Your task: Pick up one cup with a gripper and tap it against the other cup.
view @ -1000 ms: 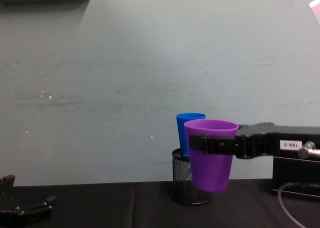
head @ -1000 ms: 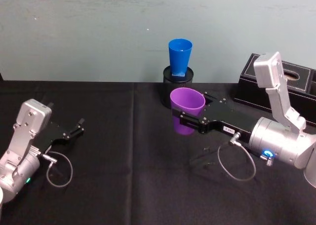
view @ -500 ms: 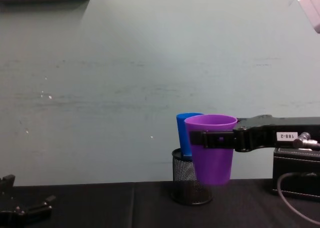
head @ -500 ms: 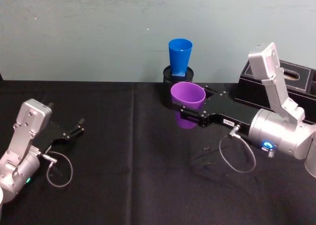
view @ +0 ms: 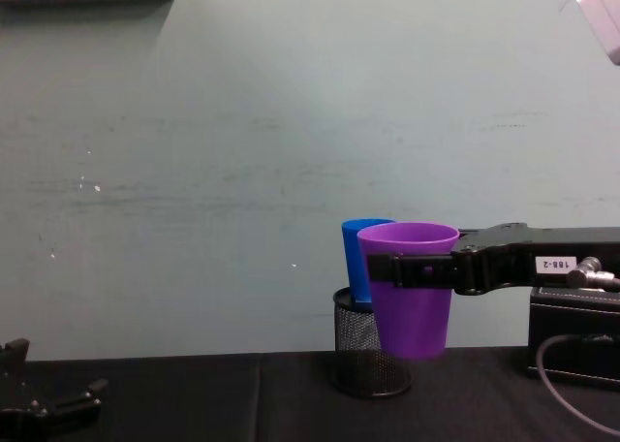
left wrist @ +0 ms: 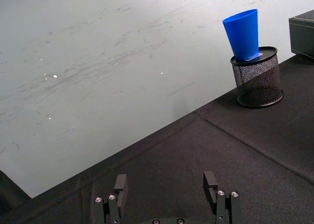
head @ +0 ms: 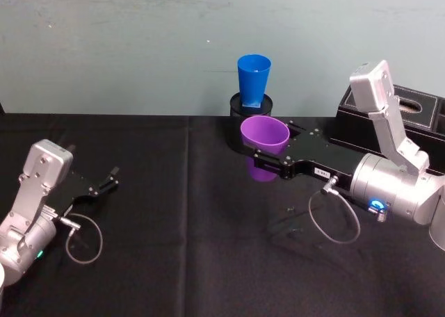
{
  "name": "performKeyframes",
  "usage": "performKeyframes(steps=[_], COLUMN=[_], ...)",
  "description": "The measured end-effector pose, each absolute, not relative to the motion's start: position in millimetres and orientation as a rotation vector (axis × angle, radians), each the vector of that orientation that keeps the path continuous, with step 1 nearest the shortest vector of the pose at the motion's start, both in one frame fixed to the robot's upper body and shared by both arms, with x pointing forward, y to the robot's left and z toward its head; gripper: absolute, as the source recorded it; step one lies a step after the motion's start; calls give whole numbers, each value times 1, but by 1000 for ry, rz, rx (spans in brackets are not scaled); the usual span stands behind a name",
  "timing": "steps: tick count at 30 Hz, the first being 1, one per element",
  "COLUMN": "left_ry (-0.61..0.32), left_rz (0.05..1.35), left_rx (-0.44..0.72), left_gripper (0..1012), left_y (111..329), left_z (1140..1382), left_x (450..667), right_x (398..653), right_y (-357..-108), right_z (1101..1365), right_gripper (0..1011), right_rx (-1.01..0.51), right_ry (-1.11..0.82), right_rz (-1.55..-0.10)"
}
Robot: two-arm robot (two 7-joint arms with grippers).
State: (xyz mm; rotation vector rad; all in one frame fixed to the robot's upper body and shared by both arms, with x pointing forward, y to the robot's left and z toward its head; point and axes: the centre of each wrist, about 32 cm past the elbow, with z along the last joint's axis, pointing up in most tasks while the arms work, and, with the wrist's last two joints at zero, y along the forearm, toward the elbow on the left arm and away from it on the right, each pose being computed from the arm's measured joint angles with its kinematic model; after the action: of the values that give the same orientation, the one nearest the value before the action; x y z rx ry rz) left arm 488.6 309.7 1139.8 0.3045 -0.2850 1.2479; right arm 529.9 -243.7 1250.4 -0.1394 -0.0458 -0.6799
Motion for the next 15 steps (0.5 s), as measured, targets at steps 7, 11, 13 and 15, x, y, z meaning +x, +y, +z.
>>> performKeyframes(steps=[7,11,13,15], left_ry=[-285,-285,-285,-285], left_rz=[1248,1248,1248,1248], left_rx=[304,304,304,304], left_gripper=[1011,1011,1011,1011], left_y=[310,310,310,310], left_z=[1140,1140,1140,1140], left_x=[489,489,489,489], right_x=[530,530,530,530], right_y=[-244,-244,-244,-244], right_z=[1250,1250,1250,1250], right_gripper=[726,726,726,726], right_rx=[-139,-139,-138,-138], right_ry=[-46,-46,-46,-46], right_rz=[-678,-678,-678,-678])
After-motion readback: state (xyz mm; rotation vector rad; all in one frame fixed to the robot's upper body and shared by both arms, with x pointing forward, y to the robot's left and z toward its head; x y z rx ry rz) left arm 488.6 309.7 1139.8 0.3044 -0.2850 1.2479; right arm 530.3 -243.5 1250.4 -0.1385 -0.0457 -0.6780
